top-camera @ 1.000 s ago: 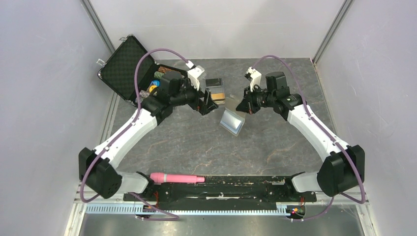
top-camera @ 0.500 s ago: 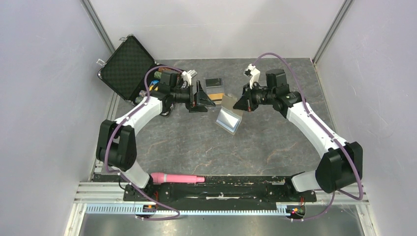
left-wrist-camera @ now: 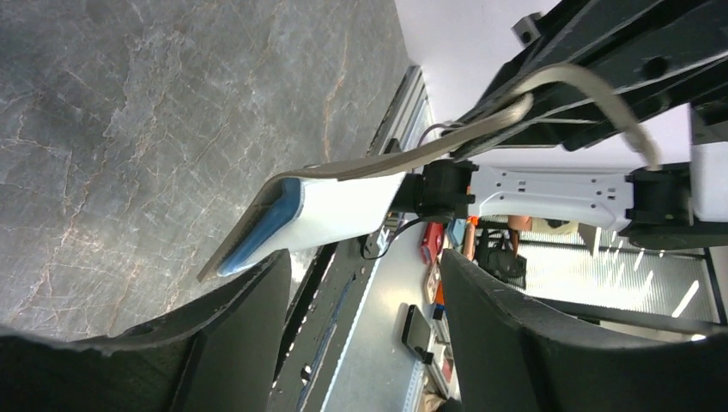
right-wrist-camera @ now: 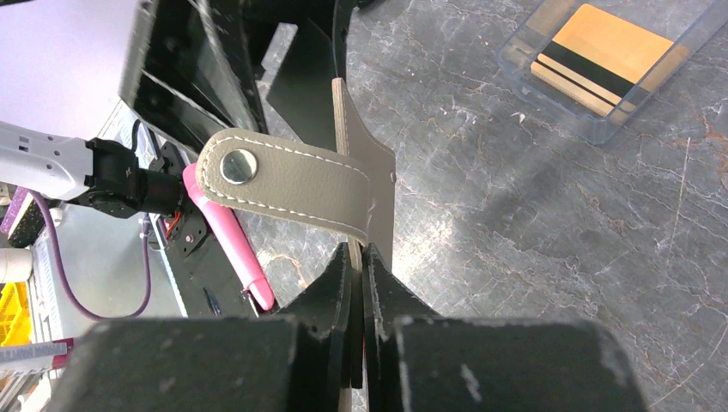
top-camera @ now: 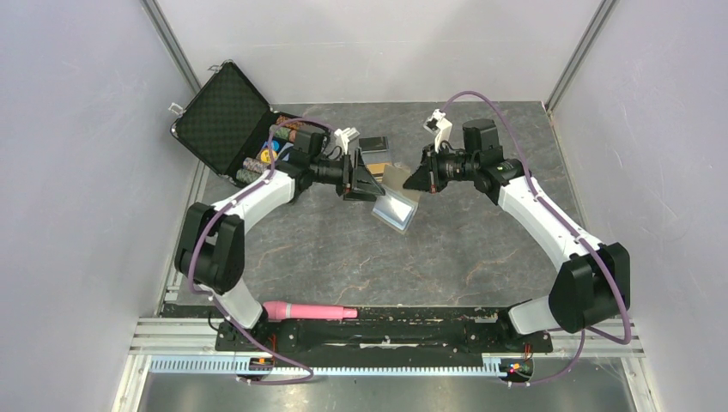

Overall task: Put the credit cards into the card holder
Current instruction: Open the card holder at the center of the board.

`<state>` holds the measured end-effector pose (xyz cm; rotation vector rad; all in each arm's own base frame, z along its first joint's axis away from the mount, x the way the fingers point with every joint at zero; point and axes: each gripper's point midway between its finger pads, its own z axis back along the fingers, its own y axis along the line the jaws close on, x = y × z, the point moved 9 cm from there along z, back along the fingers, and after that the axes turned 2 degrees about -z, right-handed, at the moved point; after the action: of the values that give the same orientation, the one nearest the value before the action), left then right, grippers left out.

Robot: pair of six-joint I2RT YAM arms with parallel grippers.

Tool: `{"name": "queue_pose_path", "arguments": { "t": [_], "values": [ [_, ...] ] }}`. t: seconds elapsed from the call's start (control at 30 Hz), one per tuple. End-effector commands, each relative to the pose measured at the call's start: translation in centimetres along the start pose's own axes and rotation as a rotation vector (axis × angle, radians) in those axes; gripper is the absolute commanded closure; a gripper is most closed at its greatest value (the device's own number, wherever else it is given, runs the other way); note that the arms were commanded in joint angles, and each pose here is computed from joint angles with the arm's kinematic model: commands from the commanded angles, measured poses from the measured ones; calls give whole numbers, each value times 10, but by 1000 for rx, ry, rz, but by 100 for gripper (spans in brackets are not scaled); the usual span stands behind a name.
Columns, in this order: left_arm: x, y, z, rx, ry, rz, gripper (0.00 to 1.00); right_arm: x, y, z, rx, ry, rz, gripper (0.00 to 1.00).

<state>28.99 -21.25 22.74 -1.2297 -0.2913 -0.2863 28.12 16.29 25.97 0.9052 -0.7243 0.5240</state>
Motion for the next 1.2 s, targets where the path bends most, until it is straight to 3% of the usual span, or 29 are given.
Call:
{"name": "queue_pose_path", "arguments": {
  "t": [0.0,0.07,0.2,0.47,0.9,1.03,1.17],
  "values": [
    [0,1,-11,19,27,-66,31,13,7,2,39,-56,29,100],
    [-3,2,-14,37,39,-76,33,12,7,3,39,-55,26,100],
    [-6,1,-15,35,61,-97,48,10,6,3,26,-56,23,100],
    [-2,-7,-4,175,-26,-203,37,6,5,3,18,-52,18,100],
    [3,-9,-17,195,-17,-251,39,0,4,3,19,-41,4,100],
    [1,-9,-26,196,11,-263,43,-1,5,3,18,-42,4,100],
    [-1,-12,-29,194,22,-276,56,-2,4,3,11,-40,4,100]
  ]
}}
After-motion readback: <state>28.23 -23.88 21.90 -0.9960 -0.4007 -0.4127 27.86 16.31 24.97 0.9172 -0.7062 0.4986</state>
